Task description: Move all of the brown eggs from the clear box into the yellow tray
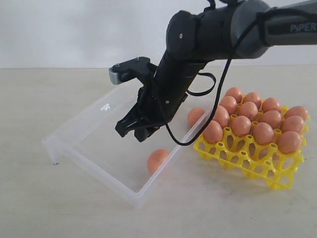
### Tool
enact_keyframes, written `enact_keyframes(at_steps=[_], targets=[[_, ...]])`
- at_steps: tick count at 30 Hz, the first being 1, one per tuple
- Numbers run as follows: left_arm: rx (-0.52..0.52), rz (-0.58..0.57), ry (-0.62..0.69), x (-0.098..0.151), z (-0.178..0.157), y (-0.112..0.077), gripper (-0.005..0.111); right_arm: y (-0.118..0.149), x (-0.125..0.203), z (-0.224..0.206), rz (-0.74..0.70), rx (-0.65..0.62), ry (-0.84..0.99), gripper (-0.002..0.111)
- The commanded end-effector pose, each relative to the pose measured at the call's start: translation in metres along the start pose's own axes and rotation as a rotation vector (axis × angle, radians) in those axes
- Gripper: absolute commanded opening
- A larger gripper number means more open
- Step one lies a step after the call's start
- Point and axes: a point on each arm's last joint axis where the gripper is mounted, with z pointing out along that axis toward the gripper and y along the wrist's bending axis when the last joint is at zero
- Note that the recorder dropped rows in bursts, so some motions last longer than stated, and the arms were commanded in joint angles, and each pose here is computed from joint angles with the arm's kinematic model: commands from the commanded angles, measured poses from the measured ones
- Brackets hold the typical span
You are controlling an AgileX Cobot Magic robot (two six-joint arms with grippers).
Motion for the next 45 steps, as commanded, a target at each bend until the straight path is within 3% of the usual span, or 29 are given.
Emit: enact_keyframes(at_steps=[1, 3, 5, 17, 29, 38, 45], targets=[[0.003, 0.0, -0.006, 0.0, 0.0, 0.0, 0.004, -0.003, 0.002, 0.016, 0.098, -0.005, 0.022, 0.045], [0.003, 0.0, -0.006, 0.0, 0.0, 0.0, 0.004, -0.005, 0.003, 0.022, 0.148, -0.002, 0.032, 0.061], [0.003, 0.0, -0.006, 0.0, 0.0, 0.0, 0.004, -0.005, 0.003, 0.024, 0.214, 0.001, 0.038, 0.067], [0.003, 0.0, -0.006, 0.0, 0.0, 0.0, 0.004, -0.012, 0.015, 0.027, 0.366, 0.085, 0.154, 0.066], [0.003, 0.0, -0.008, 0.0, 0.0, 0.0, 0.004, -0.017, 0.037, 0.077, 0.448, 0.053, 0.323, 0.066], [0.003, 0.0, -0.008, 0.0, 0.0, 0.0, 0.004, -0.017, 0.035, 0.079, 0.448, 0.038, 0.301, 0.066], [0.003, 0.0, -0.005, 0.0, 0.0, 0.0, 0.004, -0.009, 0.023, 0.061, 0.315, -0.039, 0.233, 0.066]])
